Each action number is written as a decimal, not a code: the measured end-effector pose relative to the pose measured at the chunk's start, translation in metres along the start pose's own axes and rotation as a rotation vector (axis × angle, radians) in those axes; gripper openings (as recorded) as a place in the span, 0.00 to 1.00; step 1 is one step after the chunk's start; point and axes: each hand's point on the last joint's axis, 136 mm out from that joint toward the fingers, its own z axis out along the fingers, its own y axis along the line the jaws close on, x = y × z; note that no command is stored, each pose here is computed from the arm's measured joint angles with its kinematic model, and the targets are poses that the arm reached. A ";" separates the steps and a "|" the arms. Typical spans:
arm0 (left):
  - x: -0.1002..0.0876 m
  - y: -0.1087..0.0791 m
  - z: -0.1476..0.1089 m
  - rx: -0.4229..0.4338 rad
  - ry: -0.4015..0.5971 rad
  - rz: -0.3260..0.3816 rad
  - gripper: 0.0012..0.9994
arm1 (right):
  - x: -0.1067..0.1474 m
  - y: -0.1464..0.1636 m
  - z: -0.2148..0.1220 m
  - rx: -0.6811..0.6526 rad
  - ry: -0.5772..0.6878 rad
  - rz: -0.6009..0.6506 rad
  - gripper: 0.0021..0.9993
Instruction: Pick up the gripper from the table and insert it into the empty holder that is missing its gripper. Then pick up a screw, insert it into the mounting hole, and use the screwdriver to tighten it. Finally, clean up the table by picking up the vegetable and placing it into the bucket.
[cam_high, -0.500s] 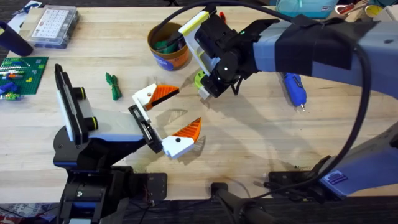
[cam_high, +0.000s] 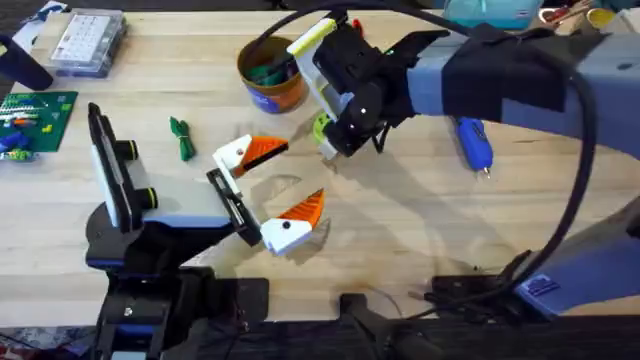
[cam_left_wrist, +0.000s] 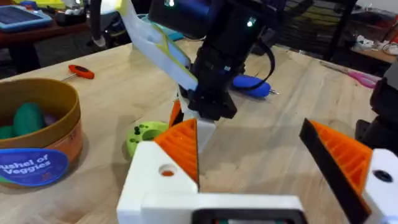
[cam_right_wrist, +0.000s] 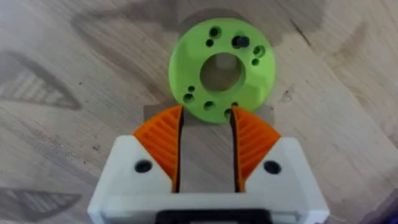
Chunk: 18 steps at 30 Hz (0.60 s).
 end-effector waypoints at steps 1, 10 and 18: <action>0.000 0.000 0.000 0.000 0.000 0.000 0.99 | 0.000 0.000 0.000 0.000 0.001 0.000 0.42; 0.000 0.000 0.000 0.000 0.000 0.000 0.99 | -0.015 -0.001 -0.011 0.000 -0.029 0.002 0.42; 0.000 0.000 0.000 0.000 0.000 0.000 0.99 | -0.052 -0.004 -0.028 0.005 -0.144 0.008 0.42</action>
